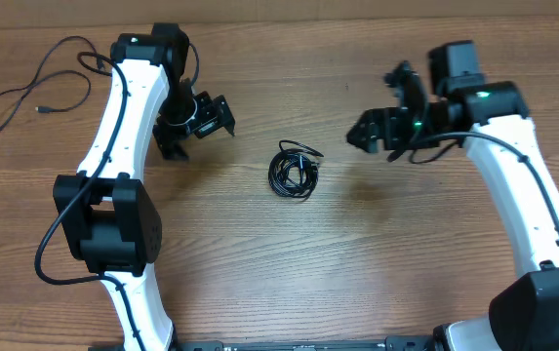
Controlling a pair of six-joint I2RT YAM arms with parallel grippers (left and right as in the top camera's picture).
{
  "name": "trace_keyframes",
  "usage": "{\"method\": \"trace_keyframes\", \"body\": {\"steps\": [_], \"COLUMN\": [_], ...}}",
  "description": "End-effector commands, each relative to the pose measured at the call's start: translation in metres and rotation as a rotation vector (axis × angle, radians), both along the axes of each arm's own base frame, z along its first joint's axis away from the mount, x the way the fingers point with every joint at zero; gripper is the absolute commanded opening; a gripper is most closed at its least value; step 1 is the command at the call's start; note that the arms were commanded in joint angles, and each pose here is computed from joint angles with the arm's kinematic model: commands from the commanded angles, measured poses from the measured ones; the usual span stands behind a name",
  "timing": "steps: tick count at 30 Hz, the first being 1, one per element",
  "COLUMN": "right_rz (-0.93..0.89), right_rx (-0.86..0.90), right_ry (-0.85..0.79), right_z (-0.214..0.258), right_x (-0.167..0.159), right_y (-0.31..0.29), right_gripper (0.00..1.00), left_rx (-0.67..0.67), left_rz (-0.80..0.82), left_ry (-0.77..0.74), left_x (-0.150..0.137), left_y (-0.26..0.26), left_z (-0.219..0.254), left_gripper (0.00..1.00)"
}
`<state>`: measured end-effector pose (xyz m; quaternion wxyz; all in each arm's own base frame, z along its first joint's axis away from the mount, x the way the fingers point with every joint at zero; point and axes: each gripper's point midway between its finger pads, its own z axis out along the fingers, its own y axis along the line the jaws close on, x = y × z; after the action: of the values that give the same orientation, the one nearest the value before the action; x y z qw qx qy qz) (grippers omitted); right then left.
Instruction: Untangle cables
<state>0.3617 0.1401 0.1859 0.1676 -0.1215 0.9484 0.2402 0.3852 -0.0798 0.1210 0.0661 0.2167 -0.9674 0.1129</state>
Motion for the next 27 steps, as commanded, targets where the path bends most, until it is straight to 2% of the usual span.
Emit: {"method": "trace_keyframes", "body": {"steps": [1, 3, 8, 10, 13, 17, 21, 27], "right_rz": [0.087, 0.128, 0.158, 0.161, 0.163, 0.335, 0.413, 0.426], "right_rx": [-0.061, -0.067, -0.115, -0.118, -0.115, -0.088, -0.107, -0.108], "right_ry": [-0.043, -0.038, 0.003, 0.019, 0.000, -0.077, -0.121, -0.118], "right_z": [-0.015, -0.024, -0.059, -0.071, -0.074, -0.070, -0.072, -0.096], "right_x": [0.006, 0.005, 0.011, 0.015, 0.022, 0.018, 0.017, 0.027], "right_y": [0.022, 0.035, 0.047, 0.049, 0.052, 0.062, 0.065, 0.078], "right_gripper": [0.92, 0.92, 0.91, 0.84, 0.83, 0.84, 0.83, 0.83], "left_rx": [0.159, 0.196, 0.193, 0.194, 0.194, 0.194, 0.193, 0.184], "left_rz": [0.012, 0.007, 0.004, 0.003, 0.004, 0.003, 0.005, 0.013], "left_ry": [-0.003, 0.015, 0.053, 0.063, 0.062, 0.061, 0.046, -0.037], "left_x": [-0.006, -0.011, -0.019, -0.022, -0.022, -0.021, -0.018, 0.003], "left_y": [0.025, 0.031, 0.031, 0.031, 0.031, 0.031, 0.031, 0.029], "left_z": [0.001, -0.004, -0.017, -0.020, -0.020, -0.020, -0.021, -0.022], "left_gripper": [0.99, 1.00, 1.00, 0.99, 0.99, 0.99, 0.99, 1.00]}}
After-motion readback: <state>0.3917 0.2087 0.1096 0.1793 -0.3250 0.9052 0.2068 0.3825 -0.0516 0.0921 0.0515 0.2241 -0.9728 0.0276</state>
